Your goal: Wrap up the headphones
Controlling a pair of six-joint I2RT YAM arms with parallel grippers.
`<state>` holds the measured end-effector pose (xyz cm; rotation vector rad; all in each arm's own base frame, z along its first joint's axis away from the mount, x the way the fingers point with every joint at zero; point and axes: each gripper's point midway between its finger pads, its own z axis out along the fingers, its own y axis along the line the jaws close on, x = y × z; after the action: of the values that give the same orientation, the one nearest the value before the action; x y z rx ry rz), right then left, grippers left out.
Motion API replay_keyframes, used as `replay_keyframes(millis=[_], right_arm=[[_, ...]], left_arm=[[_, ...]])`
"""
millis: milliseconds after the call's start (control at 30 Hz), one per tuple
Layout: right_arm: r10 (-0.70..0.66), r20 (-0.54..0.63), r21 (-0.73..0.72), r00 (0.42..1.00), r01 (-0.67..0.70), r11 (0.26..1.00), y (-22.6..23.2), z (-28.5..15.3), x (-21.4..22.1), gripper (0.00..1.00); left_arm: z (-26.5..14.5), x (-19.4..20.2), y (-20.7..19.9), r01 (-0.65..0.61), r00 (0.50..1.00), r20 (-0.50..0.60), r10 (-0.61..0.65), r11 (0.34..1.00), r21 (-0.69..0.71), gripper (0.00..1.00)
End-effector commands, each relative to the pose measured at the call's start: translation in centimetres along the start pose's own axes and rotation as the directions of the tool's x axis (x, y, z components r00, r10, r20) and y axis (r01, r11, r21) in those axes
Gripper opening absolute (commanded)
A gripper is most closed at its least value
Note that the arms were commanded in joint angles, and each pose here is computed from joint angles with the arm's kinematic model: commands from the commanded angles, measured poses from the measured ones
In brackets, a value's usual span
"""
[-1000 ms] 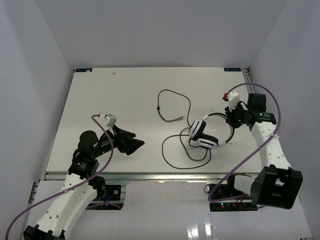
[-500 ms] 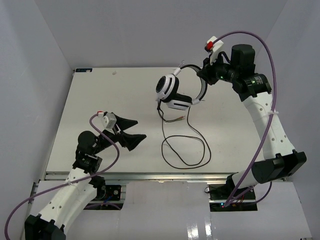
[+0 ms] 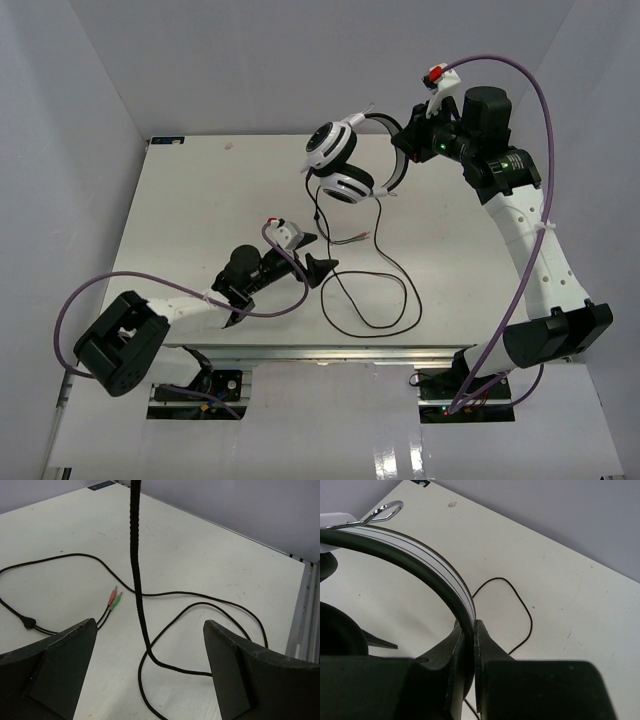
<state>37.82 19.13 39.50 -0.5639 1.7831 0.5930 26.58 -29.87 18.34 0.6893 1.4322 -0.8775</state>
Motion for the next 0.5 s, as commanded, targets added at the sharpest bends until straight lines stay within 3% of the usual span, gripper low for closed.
replay_keyframes(millis=[0, 267, 467], right_arm=[[0.011, 0.172, -0.038, 0.985, -0.005, 0.999, 2.0, -3.0, -5.1, 0.08], [0.049, 0.206, -0.110, 0.977, -0.027, 0.994, 3.1, -5.4, -6.4, 0.08], [0.093, 0.231, -0.148, 0.968, -0.059, 0.987, 2.8, -7.8, -7.4, 0.08]], left_arm=[[2.6, -3.5, 0.1, -0.069, 0.990, 0.126, 0.068, 0.998, 0.005, 0.97], [3.3, -0.7, 0.1, 0.000, 0.995, 0.096, -0.002, 1.000, 0.020, 0.86], [3.0, 2.3, -1.6, 0.081, 0.995, 0.050, -0.088, 0.990, 0.118, 0.70]])
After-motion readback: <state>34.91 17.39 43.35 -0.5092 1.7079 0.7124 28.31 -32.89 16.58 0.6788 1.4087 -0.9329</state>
